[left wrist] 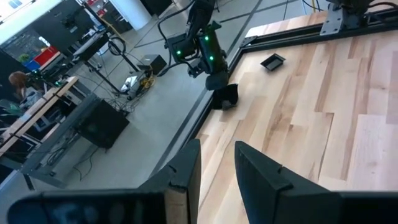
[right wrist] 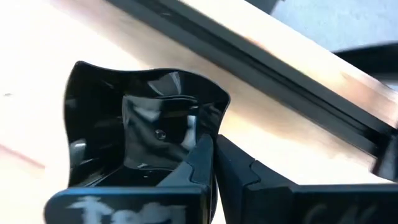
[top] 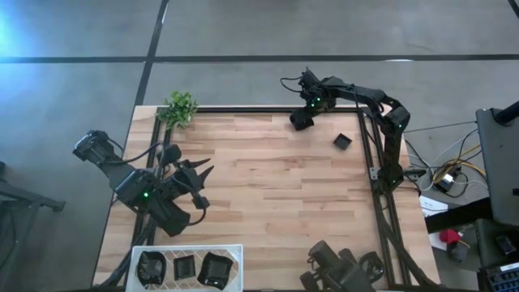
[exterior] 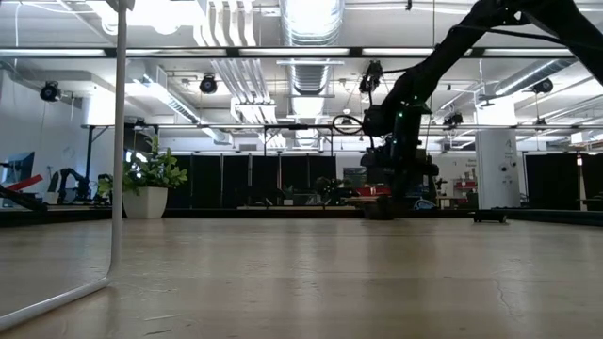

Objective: Pick & Place Mini shaped plates
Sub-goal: Stack the black distorted square plate on top of the other black distorted square plates on the shelf

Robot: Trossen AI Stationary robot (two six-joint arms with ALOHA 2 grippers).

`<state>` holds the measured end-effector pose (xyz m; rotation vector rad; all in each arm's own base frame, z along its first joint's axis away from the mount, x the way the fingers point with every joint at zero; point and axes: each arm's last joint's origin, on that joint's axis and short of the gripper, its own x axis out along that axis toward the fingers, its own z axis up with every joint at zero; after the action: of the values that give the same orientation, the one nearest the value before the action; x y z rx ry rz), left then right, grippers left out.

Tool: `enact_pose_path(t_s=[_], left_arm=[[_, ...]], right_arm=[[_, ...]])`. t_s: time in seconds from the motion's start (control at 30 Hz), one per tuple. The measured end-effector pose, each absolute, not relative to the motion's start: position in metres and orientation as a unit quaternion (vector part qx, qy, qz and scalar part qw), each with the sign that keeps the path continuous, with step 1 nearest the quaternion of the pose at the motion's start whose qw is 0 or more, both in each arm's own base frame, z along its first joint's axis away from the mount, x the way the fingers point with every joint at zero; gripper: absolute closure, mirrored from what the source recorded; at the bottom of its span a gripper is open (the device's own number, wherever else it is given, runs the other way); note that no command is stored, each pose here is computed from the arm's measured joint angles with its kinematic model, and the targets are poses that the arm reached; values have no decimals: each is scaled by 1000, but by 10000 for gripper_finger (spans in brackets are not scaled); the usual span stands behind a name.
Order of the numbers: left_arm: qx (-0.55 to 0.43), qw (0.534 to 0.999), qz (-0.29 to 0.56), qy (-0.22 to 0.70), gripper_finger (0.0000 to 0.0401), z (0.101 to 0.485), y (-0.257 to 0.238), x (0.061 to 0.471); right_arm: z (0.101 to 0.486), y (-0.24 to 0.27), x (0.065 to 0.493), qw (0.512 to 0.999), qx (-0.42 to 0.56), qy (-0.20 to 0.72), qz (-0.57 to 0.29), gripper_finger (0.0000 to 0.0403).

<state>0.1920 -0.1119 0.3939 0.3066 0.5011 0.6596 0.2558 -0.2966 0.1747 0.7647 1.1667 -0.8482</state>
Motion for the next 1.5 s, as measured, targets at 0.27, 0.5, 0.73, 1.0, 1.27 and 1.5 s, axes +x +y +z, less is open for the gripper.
enact_pose_path(t_s=[0.27,0.5,0.73,1.0,1.27,1.5], left_arm=[[150,904,319,243,307,394,-112,192],[152,904,318,244,307,394,-112,192],[152,903,318,244,307,394,-112,192],[170,898,324,245,307,394,-110,193],[192,877,362,251,307,381,-99,206],[267,850,381,246,307,361,-98,221]], right_arm=[[209,-273,272,726,290,496,-379,395],[246,-246,281,759,245,465,-384,395],[272,-212,296,788,190,438,-388,395],[299,-177,314,834,132,377,-380,394],[311,-152,335,878,88,327,-337,394],[319,-133,349,905,52,286,-310,394]])
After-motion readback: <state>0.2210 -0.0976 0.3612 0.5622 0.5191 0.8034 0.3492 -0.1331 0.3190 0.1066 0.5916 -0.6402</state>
